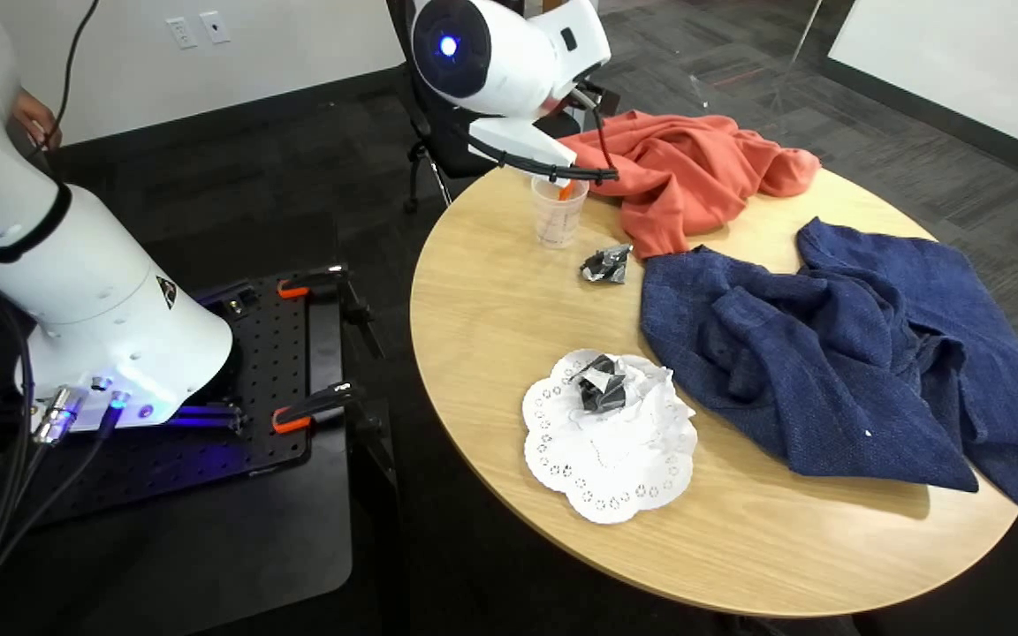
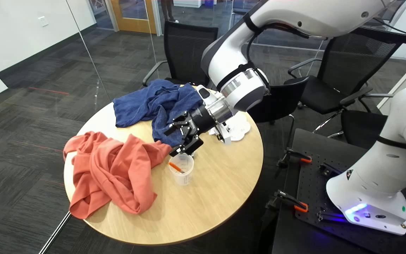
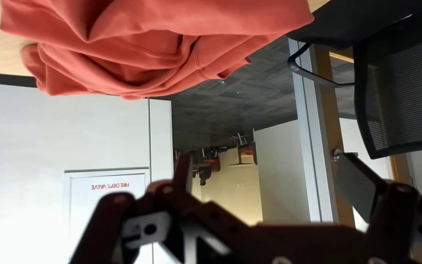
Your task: Put the orange pen inside the cup
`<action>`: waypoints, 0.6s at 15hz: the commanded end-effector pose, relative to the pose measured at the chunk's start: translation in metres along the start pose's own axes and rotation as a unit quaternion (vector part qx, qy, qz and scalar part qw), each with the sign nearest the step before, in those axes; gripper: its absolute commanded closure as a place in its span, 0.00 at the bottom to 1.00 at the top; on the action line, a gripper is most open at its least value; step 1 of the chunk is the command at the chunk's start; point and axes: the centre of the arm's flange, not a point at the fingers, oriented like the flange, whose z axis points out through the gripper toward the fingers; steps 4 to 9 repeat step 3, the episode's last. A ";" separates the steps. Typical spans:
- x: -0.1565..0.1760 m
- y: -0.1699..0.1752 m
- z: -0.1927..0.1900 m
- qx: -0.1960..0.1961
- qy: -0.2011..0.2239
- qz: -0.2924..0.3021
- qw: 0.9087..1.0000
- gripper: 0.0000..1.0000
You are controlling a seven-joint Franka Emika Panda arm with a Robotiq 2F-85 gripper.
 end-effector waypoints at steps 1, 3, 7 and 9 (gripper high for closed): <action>0.002 -0.001 -0.003 -0.001 0.002 -0.001 1.000 0.00; 0.002 -0.002 -0.004 0.000 0.002 -0.001 1.000 0.00; 0.002 -0.002 -0.004 0.000 0.002 -0.001 1.000 0.00; 0.002 -0.002 -0.004 0.000 0.002 -0.001 1.000 0.00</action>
